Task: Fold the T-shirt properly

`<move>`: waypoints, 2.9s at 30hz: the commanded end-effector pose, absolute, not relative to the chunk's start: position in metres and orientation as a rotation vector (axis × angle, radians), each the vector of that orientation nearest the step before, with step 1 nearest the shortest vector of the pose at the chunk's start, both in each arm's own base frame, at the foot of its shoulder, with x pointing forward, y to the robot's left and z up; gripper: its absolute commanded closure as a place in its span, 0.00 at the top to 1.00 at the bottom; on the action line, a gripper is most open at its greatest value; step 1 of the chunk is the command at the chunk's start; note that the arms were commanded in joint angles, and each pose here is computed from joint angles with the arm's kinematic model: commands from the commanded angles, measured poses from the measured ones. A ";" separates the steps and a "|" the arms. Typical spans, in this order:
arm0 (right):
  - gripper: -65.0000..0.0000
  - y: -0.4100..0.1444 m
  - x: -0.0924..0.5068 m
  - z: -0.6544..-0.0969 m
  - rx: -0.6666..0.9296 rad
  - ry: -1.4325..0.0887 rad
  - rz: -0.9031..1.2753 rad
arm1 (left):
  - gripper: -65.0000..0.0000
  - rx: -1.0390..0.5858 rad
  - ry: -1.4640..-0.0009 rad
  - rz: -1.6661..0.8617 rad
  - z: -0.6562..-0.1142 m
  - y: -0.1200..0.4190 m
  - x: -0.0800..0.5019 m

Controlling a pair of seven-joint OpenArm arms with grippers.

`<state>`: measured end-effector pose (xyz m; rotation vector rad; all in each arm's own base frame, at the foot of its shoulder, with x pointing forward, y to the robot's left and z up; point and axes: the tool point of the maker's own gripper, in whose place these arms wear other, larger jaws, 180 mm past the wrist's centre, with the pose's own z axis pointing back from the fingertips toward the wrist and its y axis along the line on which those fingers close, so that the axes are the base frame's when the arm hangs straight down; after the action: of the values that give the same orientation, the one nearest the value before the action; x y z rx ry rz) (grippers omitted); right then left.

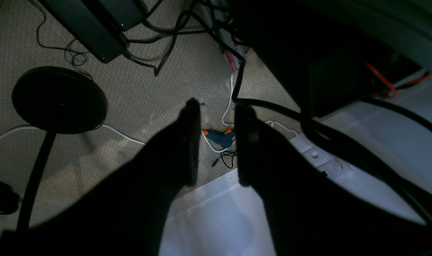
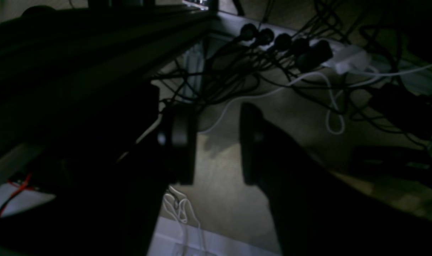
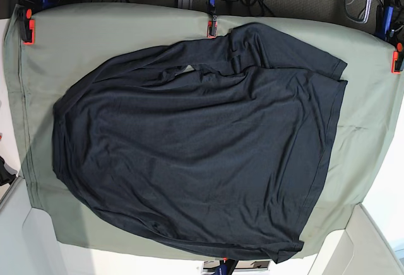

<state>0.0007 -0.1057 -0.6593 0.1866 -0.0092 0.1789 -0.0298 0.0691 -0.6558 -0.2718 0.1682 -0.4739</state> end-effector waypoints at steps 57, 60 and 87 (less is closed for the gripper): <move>0.33 -0.168 -0.044 -0.512 0.303 -0.334 0.311 | 0.31 -0.418 -0.400 -0.323 -0.510 0.110 -0.026; 0.33 -0.156 -0.026 -0.481 0.337 -0.418 0.326 | 0.31 -0.453 -0.482 -0.289 -0.484 0.118 -0.008; 0.57 -0.218 0.241 -0.368 0.221 -0.932 -0.011 | 0.56 -0.220 -0.895 -0.201 -0.344 0.248 0.105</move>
<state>0.2375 -0.2145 -0.3769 0.2297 -0.9009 -0.0173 0.1011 0.2482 -0.3530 -0.2122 -0.8670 -0.1855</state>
